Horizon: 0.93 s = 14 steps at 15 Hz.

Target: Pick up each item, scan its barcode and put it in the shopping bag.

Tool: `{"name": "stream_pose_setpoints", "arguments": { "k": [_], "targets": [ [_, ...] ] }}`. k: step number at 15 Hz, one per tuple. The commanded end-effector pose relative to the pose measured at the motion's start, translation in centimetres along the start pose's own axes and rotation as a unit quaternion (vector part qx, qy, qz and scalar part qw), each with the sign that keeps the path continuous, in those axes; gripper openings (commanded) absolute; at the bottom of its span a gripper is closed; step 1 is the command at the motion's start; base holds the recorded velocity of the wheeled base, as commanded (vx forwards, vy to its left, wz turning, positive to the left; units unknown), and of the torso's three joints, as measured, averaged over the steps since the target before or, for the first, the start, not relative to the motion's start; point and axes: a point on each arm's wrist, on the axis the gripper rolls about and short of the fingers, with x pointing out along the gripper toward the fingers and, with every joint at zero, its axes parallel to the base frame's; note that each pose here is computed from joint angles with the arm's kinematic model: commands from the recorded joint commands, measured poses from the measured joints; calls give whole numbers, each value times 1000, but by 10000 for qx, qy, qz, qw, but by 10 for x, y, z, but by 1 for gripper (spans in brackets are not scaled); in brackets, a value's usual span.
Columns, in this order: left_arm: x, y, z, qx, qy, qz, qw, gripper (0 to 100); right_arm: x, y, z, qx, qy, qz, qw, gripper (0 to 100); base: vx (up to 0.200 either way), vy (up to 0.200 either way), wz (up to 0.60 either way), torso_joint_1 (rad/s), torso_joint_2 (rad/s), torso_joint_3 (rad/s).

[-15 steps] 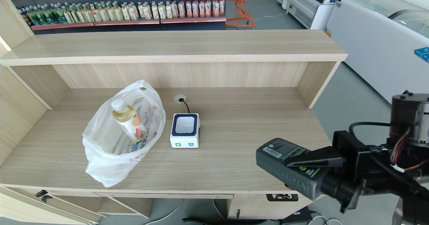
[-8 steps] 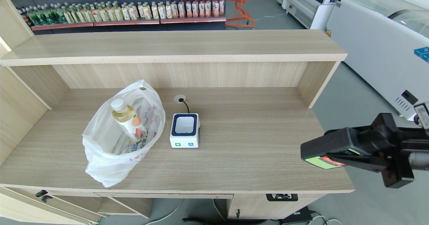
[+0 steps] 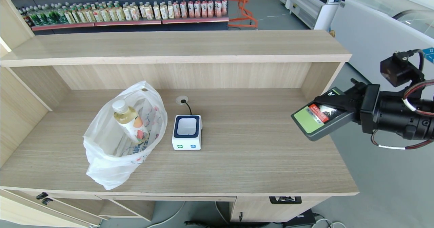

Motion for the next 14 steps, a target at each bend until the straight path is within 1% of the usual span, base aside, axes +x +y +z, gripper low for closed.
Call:
{"name": "stream_pose_setpoints", "arguments": {
  "k": [1,11,14],
  "targets": [
    [0,0,0,-1,-1,2,10000,100,8,-4,-5,57,163,-6,9999,0,0,0,0,0,0,0],
    [0,0,0,-1,-1,2,10000,100,7,-8,-12,124,249,-94,9996,0,0,0,0,0,0,0],
    [0,0,0,-25,-9,2,10000,100,7,-8,-11,121,236,-76,9996,0,0,200,0,-1,5,1]
  ]
}}
